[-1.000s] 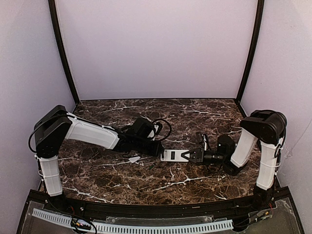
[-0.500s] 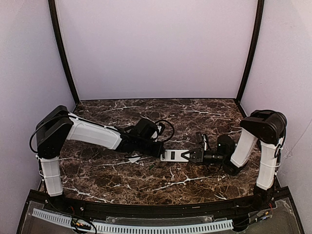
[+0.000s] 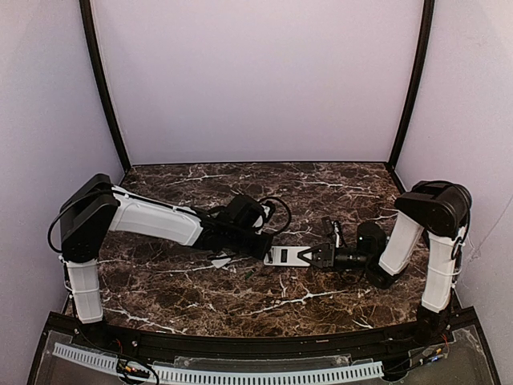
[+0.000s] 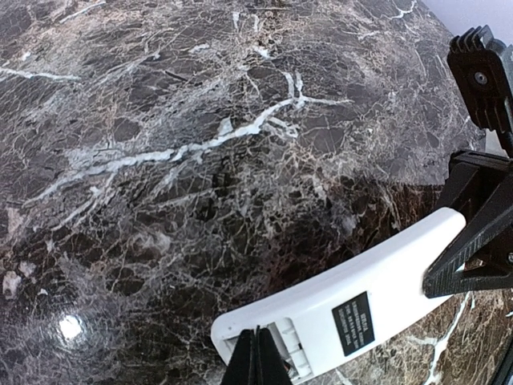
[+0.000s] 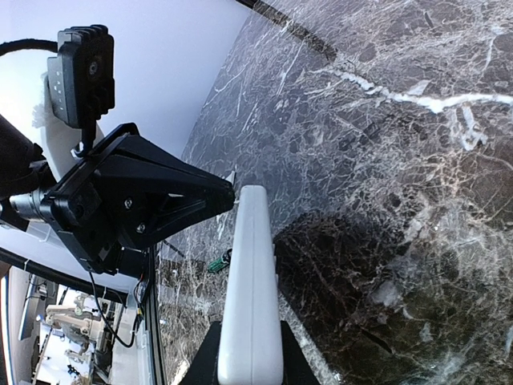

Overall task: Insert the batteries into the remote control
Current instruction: Adjust the battery in the battery compartment.

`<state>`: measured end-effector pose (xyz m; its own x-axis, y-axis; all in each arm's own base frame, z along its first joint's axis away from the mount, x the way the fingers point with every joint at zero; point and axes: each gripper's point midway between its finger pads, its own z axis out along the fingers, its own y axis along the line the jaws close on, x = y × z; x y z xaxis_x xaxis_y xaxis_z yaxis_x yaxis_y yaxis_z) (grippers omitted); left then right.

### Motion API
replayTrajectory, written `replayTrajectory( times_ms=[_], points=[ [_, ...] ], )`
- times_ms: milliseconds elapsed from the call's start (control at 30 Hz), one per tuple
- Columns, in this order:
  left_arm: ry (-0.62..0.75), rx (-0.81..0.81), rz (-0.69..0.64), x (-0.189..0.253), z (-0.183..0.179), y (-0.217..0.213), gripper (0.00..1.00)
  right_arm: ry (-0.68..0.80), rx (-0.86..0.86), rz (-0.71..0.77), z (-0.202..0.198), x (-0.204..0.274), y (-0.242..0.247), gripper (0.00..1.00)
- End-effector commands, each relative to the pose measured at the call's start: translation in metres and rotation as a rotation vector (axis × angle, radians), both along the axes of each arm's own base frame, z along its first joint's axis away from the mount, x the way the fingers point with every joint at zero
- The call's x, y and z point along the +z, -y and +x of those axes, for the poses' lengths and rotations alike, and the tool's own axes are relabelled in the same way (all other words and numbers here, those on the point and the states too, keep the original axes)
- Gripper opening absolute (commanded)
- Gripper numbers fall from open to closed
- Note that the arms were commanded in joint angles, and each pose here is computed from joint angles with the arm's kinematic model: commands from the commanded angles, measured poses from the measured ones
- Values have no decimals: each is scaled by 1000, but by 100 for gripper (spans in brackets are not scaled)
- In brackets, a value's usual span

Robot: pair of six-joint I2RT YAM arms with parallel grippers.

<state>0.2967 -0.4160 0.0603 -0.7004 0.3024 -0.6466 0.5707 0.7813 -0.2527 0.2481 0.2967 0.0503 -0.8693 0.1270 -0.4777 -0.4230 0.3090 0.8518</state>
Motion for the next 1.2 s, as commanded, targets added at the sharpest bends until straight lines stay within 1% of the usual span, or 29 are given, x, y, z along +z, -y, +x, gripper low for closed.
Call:
replayTrajectory(
  times_ms=[0, 33, 67, 200, 267, 433, 600, 733, 900, 1000, 1167],
  points=[
    [32, -8, 23, 19, 1, -3, 1, 101, 13, 59, 1, 20, -5, 0],
    [27, -6, 26, 18, 1, -4, 6, 99, 11, 57, 1, 20, -5, 0],
    [22, -3, 23, 19, -1, -5, 9, 100, 8, 56, 1, 21, -5, 0],
    [17, 29, -42, 25, -5, -9, 23, 126, 5, 47, 3, 26, -4, 0],
    [5, 39, -45, 23, -7, -12, 25, 143, 8, 39, 4, 30, -5, 0],
    [-50, 45, -66, 15, -14, -11, 20, 172, 5, 23, 4, 35, -5, 0],
    [-98, 55, -130, 14, -19, -4, 18, 189, 8, 12, 5, 37, -7, 0],
    [-118, 66, -168, 16, -19, 1, 17, 204, 10, 1, 4, 37, -9, 0],
    [-111, 94, -215, 21, -16, 2, 16, 211, 5, -6, 3, 36, -9, 0],
    [-120, 100, -216, 20, -16, 3, 16, 215, 8, -1, 2, 38, -9, 0],
    [-131, 106, -252, 22, -15, 6, 16, 223, 6, 0, 2, 39, -9, 0]
  ],
)
